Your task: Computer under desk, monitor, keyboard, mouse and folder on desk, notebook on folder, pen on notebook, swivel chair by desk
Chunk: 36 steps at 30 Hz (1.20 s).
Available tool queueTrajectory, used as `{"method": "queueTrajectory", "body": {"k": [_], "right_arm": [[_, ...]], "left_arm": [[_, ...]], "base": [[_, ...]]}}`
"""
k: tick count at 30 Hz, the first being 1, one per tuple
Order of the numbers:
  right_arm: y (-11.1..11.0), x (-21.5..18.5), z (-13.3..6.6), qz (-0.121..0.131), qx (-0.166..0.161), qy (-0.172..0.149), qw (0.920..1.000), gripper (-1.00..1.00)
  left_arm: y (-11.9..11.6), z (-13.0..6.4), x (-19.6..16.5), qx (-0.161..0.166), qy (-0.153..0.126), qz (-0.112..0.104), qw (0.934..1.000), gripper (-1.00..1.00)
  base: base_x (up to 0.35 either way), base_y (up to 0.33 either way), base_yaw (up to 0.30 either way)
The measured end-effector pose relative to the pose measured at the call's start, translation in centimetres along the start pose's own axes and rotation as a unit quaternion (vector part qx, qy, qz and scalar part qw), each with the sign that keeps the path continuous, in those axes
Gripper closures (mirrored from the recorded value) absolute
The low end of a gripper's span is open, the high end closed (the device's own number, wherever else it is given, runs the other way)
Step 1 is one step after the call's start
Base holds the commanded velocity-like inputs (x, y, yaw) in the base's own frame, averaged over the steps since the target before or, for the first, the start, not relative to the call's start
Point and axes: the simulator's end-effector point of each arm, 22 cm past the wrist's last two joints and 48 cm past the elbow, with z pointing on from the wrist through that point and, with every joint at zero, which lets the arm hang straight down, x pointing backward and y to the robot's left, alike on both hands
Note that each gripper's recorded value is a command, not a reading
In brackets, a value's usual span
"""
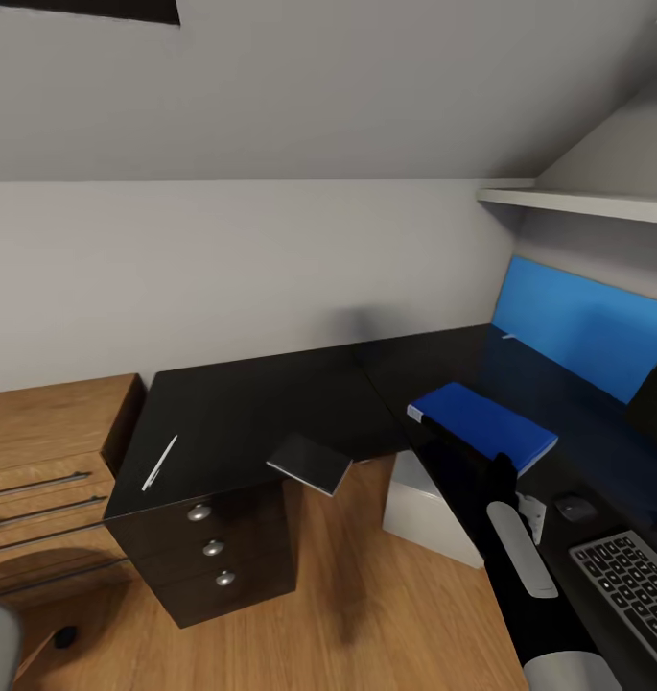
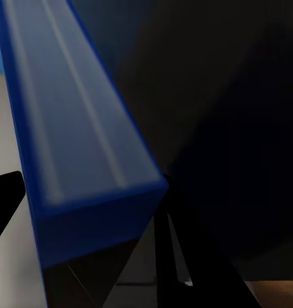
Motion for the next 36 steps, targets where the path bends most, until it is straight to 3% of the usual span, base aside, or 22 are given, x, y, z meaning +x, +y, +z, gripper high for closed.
{"method": "queueTrajectory", "body": {"k": [36], "right_arm": [[-0.06,0.02,0.14,-0.002,0.000,0.001,1.0000,1.00]], "left_arm": [[-0.02,-0.02,0.19,0.000,0.002,0.001,1.0000,-1.00]], "base": [[0.000,0.000,-0.035]]}}
